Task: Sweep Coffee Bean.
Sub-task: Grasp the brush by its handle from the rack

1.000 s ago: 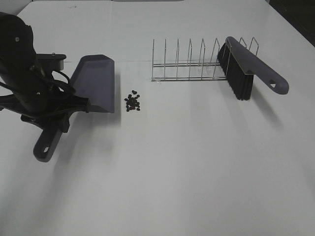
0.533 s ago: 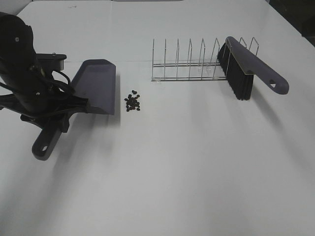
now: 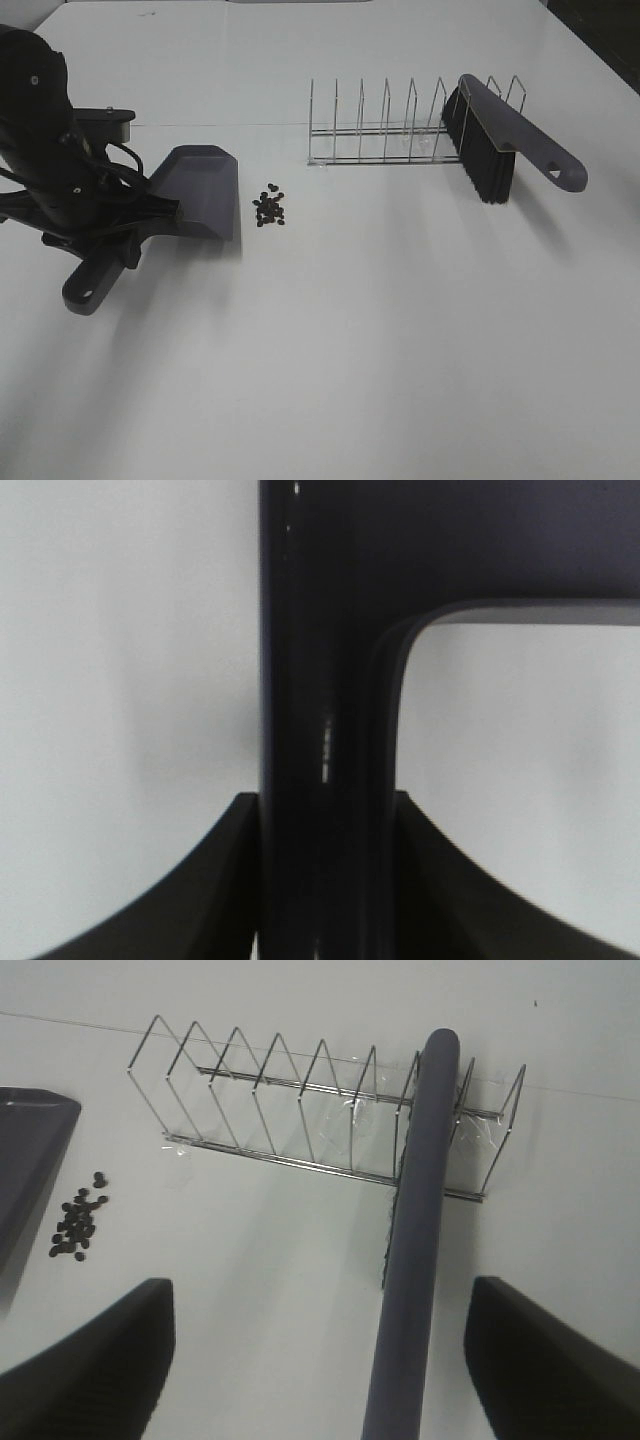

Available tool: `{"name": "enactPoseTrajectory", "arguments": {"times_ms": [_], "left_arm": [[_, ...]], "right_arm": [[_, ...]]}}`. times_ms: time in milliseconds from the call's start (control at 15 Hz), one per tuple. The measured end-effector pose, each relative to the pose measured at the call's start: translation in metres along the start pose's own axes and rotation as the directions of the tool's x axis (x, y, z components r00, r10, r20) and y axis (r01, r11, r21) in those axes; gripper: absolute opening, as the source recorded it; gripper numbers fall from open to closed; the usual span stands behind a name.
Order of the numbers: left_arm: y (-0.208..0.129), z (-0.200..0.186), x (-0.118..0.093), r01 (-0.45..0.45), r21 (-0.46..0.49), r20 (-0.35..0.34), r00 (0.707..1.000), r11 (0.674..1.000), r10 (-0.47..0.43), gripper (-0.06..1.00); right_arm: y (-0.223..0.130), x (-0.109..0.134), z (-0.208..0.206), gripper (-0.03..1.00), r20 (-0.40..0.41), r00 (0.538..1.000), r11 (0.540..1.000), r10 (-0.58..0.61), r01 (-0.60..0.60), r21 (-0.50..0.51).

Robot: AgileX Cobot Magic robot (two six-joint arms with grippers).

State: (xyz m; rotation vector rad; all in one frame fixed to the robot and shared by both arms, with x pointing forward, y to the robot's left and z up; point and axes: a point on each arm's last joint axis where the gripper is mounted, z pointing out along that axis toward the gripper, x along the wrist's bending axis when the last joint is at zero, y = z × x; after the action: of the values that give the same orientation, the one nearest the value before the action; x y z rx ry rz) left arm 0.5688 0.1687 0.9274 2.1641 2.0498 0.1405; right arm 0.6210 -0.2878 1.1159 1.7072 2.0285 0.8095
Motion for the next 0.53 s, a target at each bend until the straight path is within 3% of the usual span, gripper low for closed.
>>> {"name": "enactPoseTrajectory", "arguments": {"times_ms": [400, 533], "left_arm": [[0.0, 0.0, 0.0, -0.001, -0.001, 0.0, 1.0, 1.0, 0.001, 0.32], [0.0, 0.0, 0.0, -0.001, -0.001, 0.0, 1.0, 1.0, 0.001, 0.32]], "right_arm": [[0.031, -0.02, 0.06, 0.65, 0.036, 0.995, 0.986, 0.091, -0.095, 0.134], [0.037, -0.02, 0.086, 0.63, 0.063, 0.996, 0.983, 0.066, -0.076, 0.166]]}}
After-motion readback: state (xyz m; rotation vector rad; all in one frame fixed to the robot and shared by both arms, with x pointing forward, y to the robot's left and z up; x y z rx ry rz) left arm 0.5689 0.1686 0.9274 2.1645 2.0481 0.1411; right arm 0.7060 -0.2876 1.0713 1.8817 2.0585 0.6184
